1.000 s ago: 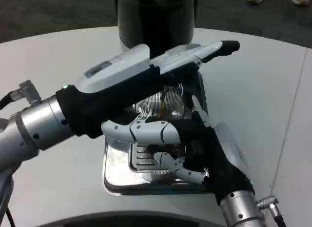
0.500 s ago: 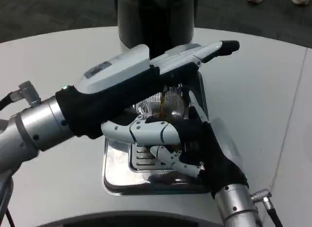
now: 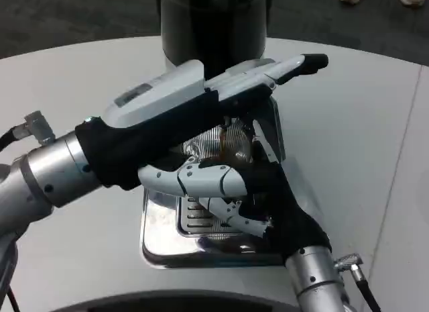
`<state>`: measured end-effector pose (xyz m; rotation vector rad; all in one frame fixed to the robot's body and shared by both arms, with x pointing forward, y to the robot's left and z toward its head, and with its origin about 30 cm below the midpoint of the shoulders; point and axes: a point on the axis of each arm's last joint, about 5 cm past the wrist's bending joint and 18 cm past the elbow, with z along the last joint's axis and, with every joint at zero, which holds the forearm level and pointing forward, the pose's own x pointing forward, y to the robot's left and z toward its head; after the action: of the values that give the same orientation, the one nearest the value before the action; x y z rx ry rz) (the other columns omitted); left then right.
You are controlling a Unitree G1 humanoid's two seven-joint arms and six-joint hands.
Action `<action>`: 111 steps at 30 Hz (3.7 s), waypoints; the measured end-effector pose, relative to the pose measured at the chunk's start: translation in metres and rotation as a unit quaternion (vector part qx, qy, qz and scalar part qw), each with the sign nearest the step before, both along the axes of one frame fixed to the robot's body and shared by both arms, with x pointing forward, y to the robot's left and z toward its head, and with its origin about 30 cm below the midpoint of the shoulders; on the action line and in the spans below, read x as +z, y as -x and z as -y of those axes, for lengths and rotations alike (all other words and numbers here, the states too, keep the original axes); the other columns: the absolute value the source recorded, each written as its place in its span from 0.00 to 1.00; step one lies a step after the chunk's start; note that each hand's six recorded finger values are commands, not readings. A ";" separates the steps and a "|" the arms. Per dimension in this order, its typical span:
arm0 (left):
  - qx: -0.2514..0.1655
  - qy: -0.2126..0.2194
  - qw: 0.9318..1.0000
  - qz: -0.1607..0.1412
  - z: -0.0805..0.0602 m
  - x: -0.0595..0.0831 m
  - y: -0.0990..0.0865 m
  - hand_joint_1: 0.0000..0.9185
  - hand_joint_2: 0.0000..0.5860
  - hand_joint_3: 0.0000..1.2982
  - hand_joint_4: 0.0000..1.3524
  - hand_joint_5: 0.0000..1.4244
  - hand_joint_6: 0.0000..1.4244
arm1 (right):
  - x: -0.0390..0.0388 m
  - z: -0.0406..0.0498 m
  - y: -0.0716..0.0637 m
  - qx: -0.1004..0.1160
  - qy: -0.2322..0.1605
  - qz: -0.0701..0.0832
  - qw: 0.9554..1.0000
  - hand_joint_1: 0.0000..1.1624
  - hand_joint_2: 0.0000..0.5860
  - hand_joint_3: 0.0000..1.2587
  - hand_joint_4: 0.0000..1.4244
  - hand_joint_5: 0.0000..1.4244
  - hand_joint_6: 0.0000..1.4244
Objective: Grasp the cup under the faucet to collect the drink, then remove the cup.
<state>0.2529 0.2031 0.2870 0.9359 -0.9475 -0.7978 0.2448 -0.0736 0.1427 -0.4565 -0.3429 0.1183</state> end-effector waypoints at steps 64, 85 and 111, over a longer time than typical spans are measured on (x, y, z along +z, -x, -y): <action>0.035 0.245 0.966 -0.076 -0.038 -0.031 0.026 0.00 0.35 0.00 0.00 0.02 0.00 | -0.0036 -0.0045 0.002 -0.071 -0.101 0.048 0.991 0.91 0.26 0.60 0.71 0.71 0.89; 0.133 0.226 0.962 -0.070 -0.065 -0.045 0.054 0.00 0.34 0.00 0.00 0.00 0.00 | -0.0095 -0.0048 0.020 -0.038 -0.088 0.034 0.995 0.90 0.24 0.61 0.73 0.72 0.93; 0.363 -0.072 0.928 -0.046 -0.072 -0.080 0.101 0.00 0.24 0.00 0.00 0.00 0.00 | 0.0005 0.0032 0.050 -0.009 -0.094 0.037 0.995 0.88 0.25 0.63 0.74 0.73 0.95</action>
<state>0.1517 0.2756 0.2066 1.2563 -0.3984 -0.2693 0.1950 -0.0768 0.1433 -0.2783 -0.4176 0.0509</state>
